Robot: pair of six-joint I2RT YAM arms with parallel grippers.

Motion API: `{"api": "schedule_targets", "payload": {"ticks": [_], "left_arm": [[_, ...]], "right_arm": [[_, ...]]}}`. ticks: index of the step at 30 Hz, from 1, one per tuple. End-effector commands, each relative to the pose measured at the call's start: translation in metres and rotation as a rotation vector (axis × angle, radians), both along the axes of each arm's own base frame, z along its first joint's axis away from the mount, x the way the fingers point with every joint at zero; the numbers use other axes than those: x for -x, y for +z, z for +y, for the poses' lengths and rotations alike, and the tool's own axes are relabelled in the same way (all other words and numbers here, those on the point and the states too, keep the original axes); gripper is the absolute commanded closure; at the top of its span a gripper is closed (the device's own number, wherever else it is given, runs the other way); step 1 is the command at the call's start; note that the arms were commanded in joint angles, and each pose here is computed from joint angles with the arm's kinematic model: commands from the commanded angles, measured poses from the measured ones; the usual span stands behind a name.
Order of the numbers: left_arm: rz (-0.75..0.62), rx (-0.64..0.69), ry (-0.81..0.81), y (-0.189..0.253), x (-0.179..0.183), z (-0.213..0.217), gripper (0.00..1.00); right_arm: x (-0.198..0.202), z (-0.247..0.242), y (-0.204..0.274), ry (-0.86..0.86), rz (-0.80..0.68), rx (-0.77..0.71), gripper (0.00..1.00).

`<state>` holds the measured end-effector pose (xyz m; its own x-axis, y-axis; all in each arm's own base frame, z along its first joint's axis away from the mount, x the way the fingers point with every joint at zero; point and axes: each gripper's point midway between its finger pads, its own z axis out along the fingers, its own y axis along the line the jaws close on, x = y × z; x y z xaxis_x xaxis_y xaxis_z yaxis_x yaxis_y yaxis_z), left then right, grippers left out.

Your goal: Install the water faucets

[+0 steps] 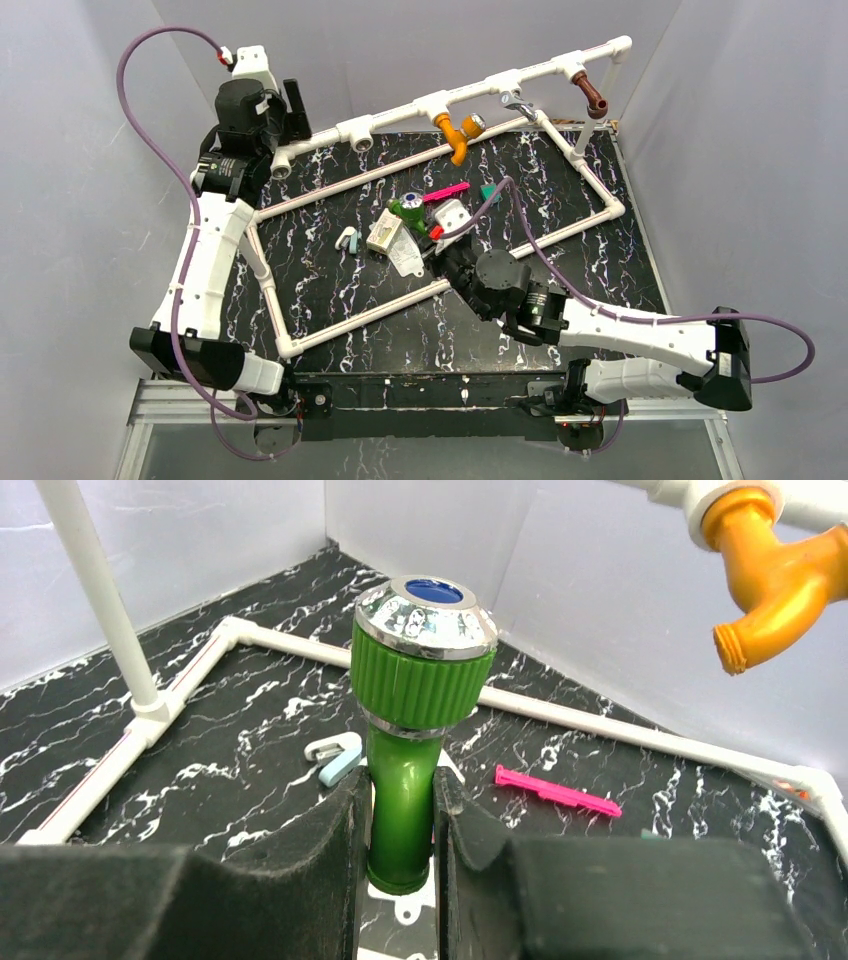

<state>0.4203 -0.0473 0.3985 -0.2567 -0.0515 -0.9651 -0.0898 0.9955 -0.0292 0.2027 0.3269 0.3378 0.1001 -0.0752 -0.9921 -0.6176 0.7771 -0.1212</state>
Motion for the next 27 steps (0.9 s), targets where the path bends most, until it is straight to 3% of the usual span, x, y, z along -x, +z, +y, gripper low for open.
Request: {"api": "schedule_targets", "payload": {"ticks": [1,14,27], "left_arm": [[-0.039,0.082,0.035,0.003,0.007,0.015,0.27],[0.035,0.085,0.122,-0.040,0.017,0.029,0.26],[-0.036,0.043,0.159,-0.013,-0.035,0.031,0.26]], "right_arm": [[-0.004,0.003,0.033,-0.013,-0.142,-0.121,0.99],[-0.017,0.017,0.064,-0.086,-0.275,-0.209,0.99],[-0.015,0.020,0.072,-0.067,-0.231,-0.241,0.99]]}}
